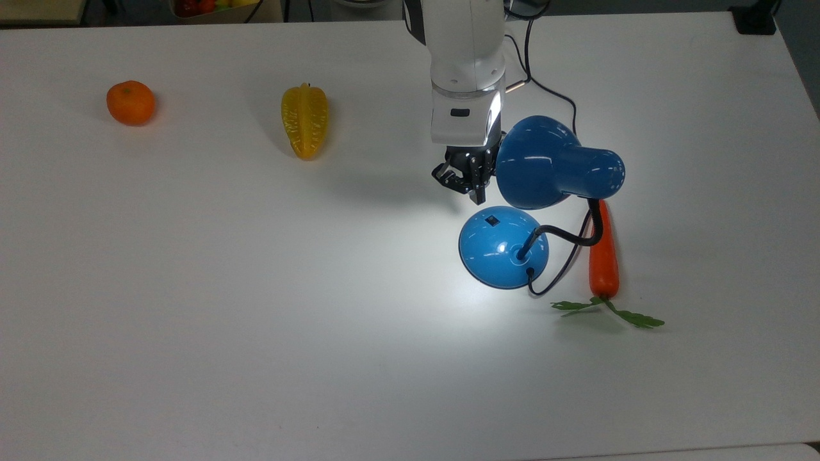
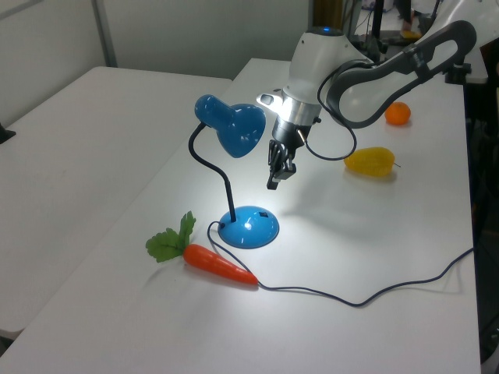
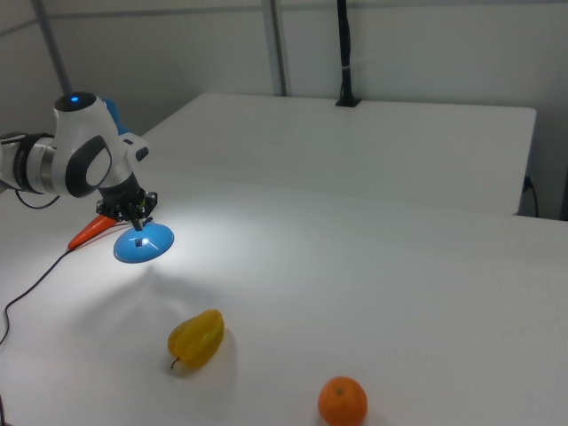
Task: Turn off lamp
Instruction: 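Move the gripper down toward the switch on the blue lamp base, then press down on the lamp base switch with the closed gripper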
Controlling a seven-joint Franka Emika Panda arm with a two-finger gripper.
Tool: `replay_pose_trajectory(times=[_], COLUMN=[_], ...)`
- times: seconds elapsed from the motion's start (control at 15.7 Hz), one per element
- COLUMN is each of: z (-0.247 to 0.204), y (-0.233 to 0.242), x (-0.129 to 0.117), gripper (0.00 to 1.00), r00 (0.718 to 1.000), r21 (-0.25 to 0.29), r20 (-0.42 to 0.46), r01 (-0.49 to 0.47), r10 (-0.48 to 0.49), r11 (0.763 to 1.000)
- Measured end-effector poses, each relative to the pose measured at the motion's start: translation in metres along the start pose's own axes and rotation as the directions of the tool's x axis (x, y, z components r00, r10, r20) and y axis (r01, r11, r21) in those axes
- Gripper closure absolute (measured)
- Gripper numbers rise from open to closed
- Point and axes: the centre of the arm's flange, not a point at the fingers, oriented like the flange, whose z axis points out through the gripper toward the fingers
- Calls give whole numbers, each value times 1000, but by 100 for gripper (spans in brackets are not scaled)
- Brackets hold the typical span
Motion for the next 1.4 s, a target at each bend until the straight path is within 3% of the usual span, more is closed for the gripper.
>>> replay_pose_trajectory(times=[0.7,1.4], z=[38,45], y=[-23,-23], x=[4,2], gripper=[99,99], r00=[1000,1000], r21=[12,16], r20=[-23,-13], r01=[21,21], r10=[-21,-21], r11=[1000,1000])
